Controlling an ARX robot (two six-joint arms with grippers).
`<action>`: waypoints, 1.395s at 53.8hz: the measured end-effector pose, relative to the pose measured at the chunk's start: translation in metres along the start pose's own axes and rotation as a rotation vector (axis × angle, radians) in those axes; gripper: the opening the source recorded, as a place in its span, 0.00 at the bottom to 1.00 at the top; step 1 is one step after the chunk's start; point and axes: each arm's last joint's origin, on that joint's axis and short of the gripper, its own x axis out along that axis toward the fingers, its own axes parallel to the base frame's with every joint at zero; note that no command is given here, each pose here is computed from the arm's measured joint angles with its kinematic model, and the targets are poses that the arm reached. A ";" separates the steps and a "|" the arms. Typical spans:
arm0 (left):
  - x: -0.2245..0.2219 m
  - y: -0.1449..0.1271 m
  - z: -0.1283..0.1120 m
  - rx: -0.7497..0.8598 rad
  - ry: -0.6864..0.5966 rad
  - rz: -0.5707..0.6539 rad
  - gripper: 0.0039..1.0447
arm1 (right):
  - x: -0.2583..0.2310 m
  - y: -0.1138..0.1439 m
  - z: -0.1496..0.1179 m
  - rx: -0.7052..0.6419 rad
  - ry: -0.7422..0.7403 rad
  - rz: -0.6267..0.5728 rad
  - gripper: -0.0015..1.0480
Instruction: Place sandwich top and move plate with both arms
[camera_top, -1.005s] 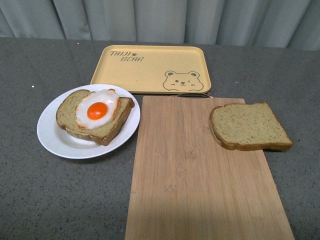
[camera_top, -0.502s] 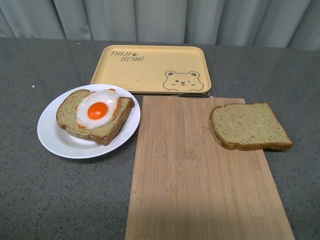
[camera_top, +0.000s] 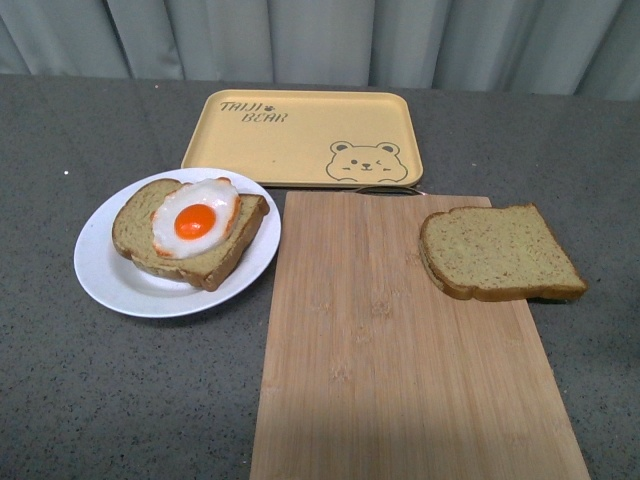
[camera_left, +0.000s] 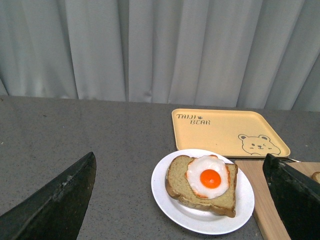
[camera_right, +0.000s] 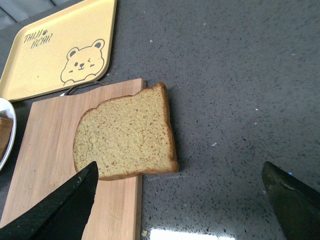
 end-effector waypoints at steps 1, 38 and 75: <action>0.000 0.000 0.000 0.000 0.000 0.000 0.94 | 0.005 -0.003 0.001 0.005 0.017 0.007 0.91; 0.000 0.000 0.000 0.000 0.000 0.000 0.94 | 0.118 -0.030 -0.009 0.293 0.375 0.228 0.91; 0.000 0.000 0.000 0.000 0.000 0.000 0.94 | 0.116 -0.010 -0.002 0.291 0.351 0.230 0.03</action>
